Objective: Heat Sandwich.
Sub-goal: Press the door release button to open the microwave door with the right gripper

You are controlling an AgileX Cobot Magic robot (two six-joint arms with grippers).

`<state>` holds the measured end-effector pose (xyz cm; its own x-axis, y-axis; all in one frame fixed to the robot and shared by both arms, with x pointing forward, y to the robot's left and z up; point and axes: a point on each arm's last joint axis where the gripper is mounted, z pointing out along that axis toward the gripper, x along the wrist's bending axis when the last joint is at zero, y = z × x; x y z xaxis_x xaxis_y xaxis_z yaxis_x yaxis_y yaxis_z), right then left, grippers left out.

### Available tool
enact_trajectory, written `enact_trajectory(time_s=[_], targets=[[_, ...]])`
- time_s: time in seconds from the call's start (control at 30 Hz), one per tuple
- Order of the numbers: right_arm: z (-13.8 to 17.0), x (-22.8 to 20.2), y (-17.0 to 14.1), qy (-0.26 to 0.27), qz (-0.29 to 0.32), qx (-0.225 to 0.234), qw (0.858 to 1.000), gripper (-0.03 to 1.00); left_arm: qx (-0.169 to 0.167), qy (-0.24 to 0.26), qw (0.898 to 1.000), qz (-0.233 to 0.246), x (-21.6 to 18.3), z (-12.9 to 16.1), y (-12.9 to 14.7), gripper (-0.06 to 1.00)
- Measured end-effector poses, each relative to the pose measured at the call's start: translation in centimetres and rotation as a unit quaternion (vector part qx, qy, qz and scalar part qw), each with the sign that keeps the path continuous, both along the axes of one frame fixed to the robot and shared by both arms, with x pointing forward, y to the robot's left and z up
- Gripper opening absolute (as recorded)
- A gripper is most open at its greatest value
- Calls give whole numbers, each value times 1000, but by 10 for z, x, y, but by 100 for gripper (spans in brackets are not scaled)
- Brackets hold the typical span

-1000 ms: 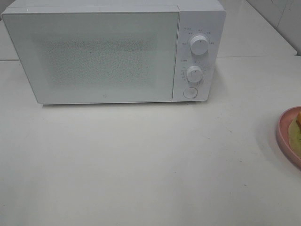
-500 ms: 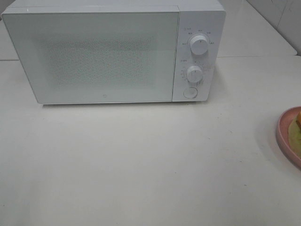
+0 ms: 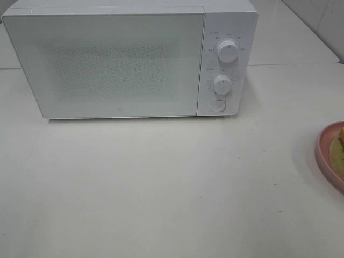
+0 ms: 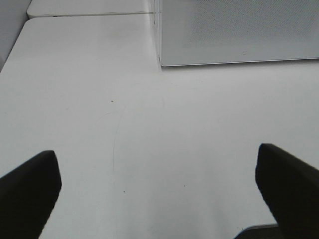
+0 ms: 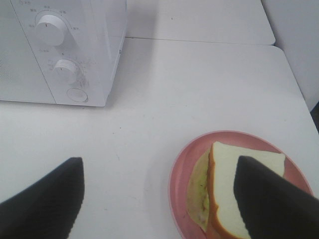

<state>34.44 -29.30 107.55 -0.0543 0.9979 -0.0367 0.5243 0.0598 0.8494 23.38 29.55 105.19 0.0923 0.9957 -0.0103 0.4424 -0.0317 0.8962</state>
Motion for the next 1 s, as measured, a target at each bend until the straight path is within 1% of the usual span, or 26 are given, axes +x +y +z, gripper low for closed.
enact_trajectory(time_s=[0.1,0.13,0.2,0.3,0.4,0.53,0.77,0.93,1.0], targets=[[-3,10,1,7,2,0,1000,80,0,0,1000,0,0,0,0,99],[-6,20,3,12,4,-1,1000,82,0,0,1000,0,0,0,0,99],[-7,25,3,16,3,0,1000,83,0,0,1000,0,0,0,0,99],[-16,47,7,26,2,9,1000,86,0,0,1000,0,0,0,0,99],[-19,56,8,24,4,11,1000,86,0,0,1000,0,0,0,0,99],[-25,78,12,2,8,21,1000,86,0,0,1000,0,0,0,0,99],[-38,104,16,-14,16,27,999,86,0,0,1000,0,0,0,0,99],[-50,125,22,-33,17,49,998,86,0,0,1000,0,0,0,0,99],[-59,131,30,-50,31,57,997,86,0,0,1000,0,0,0,0,99]])
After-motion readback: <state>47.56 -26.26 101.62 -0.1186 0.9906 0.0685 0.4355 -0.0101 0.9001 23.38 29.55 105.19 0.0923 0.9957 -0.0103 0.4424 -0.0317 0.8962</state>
